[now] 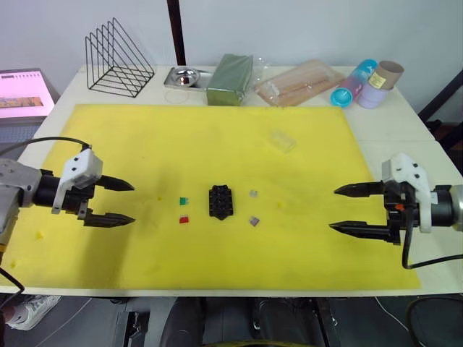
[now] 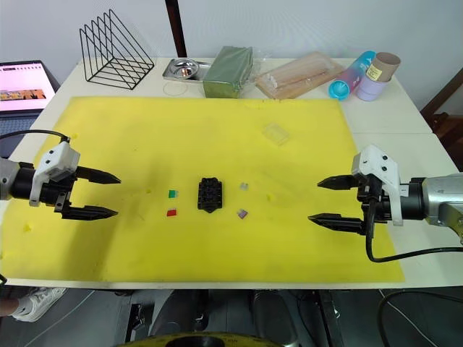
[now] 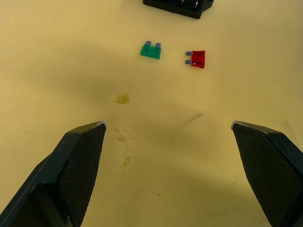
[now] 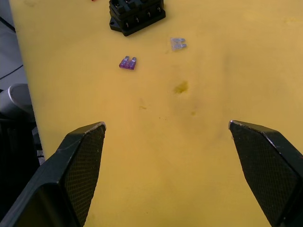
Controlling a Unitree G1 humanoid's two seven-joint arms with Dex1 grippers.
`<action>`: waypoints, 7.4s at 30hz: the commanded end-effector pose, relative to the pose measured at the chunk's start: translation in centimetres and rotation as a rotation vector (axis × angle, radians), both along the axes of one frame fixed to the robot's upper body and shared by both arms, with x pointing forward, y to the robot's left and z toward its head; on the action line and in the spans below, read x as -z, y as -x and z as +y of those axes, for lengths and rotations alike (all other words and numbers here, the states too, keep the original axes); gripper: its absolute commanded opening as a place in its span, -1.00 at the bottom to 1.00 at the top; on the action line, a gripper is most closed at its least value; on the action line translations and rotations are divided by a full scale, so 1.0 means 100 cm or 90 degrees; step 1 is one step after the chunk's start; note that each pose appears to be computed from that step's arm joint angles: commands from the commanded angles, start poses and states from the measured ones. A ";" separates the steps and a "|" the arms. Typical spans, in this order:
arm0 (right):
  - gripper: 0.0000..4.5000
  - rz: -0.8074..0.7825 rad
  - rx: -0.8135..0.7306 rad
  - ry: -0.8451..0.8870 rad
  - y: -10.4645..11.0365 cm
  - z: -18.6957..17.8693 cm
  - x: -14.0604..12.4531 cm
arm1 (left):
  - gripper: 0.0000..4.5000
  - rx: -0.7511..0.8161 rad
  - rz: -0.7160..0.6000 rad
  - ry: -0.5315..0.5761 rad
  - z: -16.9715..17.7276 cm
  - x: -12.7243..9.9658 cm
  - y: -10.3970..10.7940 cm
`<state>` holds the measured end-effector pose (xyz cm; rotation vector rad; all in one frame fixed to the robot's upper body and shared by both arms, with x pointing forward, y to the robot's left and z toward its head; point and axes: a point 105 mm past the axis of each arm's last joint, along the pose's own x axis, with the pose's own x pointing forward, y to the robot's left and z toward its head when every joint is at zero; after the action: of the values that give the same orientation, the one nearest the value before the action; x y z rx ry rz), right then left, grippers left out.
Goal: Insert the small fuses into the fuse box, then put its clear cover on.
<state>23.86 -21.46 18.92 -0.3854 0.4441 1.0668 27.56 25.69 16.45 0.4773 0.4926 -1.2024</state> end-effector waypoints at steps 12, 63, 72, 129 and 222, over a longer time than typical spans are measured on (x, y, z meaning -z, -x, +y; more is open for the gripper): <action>0.98 -0.032 -0.012 0.000 -0.004 0.002 -0.009 | 1.00 -0.007 -0.031 -0.012 0.004 -0.011 -0.003; 1.00 -0.067 -0.142 -0.129 -0.011 0.116 -0.032 | 0.43 -0.364 0.570 0.413 -0.071 0.046 0.020; 1.00 -0.067 -0.143 -0.123 -0.009 0.116 -0.032 | 0.43 -0.369 0.606 0.423 -0.086 0.056 0.016; 1.00 -0.045 -0.181 -0.057 0.000 0.115 -0.012 | -0.73 -0.435 0.608 0.385 -0.085 0.085 0.021; 1.00 -0.066 -0.194 -0.052 0.000 0.122 -0.006 | 0.99 0.612 -0.135 -0.304 -0.117 -0.042 -0.013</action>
<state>23.96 -9.37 18.68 -0.4224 0.2943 1.3381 28.94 13.86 19.03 1.4432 0.3876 -1.9782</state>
